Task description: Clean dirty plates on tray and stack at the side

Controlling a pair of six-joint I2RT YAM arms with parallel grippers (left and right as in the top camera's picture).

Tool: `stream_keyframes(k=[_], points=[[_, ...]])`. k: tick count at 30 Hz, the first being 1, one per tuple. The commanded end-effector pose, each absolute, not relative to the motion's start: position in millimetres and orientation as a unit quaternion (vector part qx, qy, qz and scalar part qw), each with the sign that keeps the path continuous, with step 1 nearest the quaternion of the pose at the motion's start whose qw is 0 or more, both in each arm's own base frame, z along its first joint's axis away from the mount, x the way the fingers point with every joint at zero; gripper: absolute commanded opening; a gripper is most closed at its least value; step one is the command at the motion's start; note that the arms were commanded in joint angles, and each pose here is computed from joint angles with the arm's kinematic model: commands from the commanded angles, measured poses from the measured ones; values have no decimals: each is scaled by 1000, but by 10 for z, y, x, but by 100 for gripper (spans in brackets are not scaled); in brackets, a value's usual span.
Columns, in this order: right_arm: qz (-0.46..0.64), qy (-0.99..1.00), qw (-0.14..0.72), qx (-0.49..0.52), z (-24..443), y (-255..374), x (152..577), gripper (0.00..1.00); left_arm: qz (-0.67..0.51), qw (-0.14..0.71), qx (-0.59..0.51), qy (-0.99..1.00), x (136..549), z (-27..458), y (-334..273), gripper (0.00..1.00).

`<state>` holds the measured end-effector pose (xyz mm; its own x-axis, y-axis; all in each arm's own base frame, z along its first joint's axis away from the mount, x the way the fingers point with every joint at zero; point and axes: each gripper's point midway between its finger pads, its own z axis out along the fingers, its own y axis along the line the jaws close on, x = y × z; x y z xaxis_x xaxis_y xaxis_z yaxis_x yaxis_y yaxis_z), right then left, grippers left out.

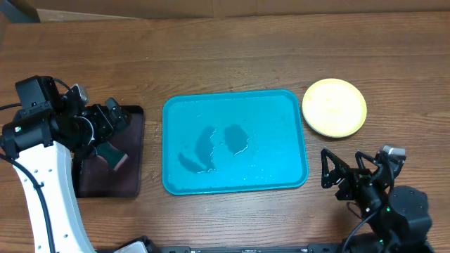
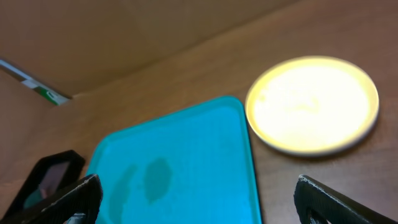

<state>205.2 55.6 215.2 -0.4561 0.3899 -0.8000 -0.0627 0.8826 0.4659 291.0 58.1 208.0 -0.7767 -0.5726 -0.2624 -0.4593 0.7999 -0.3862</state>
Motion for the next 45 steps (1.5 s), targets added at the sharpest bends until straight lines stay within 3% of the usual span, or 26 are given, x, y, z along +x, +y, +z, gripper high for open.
stream_keyframes(k=[1,22,45], points=[[233,813,516,133,2070,508,2036,100,-150,189,-273,931,2937,2098,588,100],[258,708,651,97,2157,496,2249,100,-150,189,-273,931,2937,2098,588,99],[213,678,695,104,1897,295,2442,100,-150,189,-273,931,2936,2098,587,100]])
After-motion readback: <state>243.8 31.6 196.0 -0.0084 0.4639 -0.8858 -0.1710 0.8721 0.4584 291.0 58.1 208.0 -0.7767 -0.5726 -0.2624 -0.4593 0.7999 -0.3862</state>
